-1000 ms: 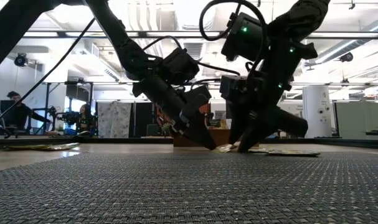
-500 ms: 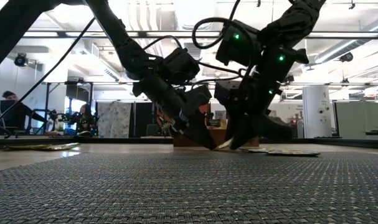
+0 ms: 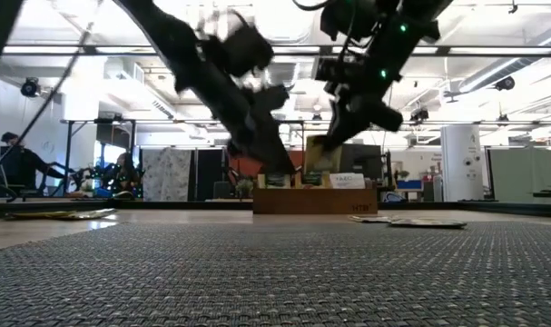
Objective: Pick & Place Tea
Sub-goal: Put the yellow tea bag into the left section of the wooden organizer
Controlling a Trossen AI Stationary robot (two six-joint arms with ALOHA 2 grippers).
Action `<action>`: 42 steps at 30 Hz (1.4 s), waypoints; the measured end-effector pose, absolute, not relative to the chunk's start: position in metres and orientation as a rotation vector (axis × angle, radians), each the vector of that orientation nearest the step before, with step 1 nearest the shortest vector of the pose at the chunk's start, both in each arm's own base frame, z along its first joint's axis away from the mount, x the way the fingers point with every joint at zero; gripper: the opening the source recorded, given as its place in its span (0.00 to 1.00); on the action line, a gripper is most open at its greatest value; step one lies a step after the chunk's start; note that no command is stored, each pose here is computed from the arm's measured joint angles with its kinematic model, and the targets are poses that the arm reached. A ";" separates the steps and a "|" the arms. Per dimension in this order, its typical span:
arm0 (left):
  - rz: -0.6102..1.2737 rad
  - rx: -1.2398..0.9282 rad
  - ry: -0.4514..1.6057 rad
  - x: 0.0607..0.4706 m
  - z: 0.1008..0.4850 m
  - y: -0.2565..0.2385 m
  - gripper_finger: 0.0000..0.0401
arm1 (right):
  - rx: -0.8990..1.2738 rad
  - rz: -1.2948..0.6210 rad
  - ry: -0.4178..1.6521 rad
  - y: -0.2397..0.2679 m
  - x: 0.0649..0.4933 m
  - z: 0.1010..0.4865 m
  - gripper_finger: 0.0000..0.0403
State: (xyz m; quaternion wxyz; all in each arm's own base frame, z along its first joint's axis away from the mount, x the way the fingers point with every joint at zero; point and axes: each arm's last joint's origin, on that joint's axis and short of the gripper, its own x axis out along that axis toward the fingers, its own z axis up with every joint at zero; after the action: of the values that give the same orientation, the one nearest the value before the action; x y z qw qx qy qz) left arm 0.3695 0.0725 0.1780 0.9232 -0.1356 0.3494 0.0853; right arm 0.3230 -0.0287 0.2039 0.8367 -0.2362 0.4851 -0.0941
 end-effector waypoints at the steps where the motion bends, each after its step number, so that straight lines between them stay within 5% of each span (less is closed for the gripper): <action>1: 0.215 -0.255 0.704 0.364 0.188 0.070 0.10 | -0.461 -0.218 1.024 -0.036 0.320 0.211 0.02; 9: 0.531 -0.277 0.493 0.295 0.250 0.050 0.10 | -0.118 -0.303 1.007 -0.119 0.332 0.259 0.02; 19: 0.647 -0.532 0.344 0.230 0.243 0.032 0.10 | 0.053 -0.184 1.157 -0.186 0.400 0.247 0.02; 42: 0.669 -0.506 0.307 0.216 0.239 0.014 0.10 | 0.212 -0.272 1.187 -0.220 0.425 0.201 0.02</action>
State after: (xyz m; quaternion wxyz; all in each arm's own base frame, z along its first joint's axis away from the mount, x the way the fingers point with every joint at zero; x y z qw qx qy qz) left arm 0.2161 0.0138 0.2393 0.9019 -0.2446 0.1485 0.3235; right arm 0.4248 -0.2202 0.2007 0.8150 0.0994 0.5564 -0.1274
